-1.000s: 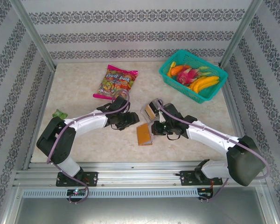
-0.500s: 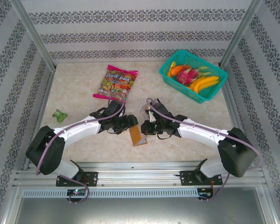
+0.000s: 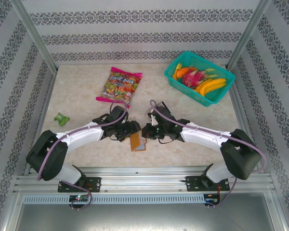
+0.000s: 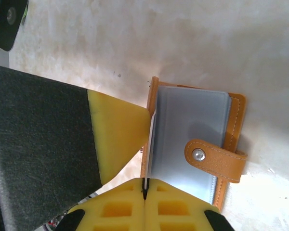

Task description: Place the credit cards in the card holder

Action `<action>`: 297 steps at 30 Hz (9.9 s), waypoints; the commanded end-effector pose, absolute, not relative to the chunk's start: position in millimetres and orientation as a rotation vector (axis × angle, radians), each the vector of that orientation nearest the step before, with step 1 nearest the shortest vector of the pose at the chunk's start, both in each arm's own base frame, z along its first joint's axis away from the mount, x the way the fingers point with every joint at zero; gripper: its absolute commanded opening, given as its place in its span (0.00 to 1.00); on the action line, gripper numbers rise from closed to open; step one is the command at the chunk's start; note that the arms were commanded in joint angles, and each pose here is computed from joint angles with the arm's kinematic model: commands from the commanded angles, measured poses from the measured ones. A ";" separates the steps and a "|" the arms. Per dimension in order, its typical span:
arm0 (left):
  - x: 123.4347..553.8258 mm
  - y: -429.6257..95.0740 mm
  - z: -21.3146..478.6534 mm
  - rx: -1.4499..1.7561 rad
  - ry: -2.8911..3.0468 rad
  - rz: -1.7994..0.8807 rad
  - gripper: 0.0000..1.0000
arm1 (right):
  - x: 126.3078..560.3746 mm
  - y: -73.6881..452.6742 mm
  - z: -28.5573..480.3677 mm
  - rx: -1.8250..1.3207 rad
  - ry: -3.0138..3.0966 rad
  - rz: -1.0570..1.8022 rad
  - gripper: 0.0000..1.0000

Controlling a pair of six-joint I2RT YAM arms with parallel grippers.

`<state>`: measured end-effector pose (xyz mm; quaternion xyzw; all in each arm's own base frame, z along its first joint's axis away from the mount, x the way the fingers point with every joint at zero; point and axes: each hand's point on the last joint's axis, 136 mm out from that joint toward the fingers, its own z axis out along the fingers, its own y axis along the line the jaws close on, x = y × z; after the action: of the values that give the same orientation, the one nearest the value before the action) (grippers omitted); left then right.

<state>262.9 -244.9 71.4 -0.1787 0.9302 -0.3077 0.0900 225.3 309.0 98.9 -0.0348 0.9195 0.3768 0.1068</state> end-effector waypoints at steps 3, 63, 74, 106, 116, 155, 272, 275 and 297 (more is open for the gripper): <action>255.3 -235.6 64.3 -0.601 2.756 -0.873 0.63 | 223.3 331.1 115.0 -0.107 2.639 1.311 0.00; 233.4 -187.8 72.7 -0.951 2.602 -0.939 0.90 | 202.5 359.2 78.8 -0.202 2.610 1.275 0.00; 244.2 -194.8 81.4 -0.945 2.541 -1.010 0.97 | 195.7 365.3 100.1 -0.235 2.567 1.386 0.00; 229.2 -169.1 64.9 -1.031 2.612 -0.783 0.09 | 194.5 368.5 81.2 -0.205 2.649 1.369 0.00; 262.0 -217.2 108.3 -0.840 2.509 -1.130 0.00 | 208.8 334.3 60.8 -0.128 2.704 1.095 0.00; 252.5 -213.6 22.6 -0.163 2.968 -0.795 0.00 | 240.5 208.3 54.4 -0.092 2.749 0.486 0.00; 252.6 -186.2 15.3 -0.415 2.887 -0.591 0.31 | 223.3 279.9 -0.4 0.115 2.716 0.932 0.00; 252.5 -181.5 25.0 -0.448 2.851 -0.587 0.48 | 222.9 278.6 -1.7 0.115 2.723 0.911 0.00; 261.7 -217.1 40.2 -0.353 2.757 -0.897 0.50 | 223.7 284.4 2.0 0.087 2.732 0.915 0.00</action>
<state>256.3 -208.7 36.1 -0.1335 0.9416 -0.2916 0.1028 239.7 298.6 30.3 0.0272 0.9154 0.3673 0.1625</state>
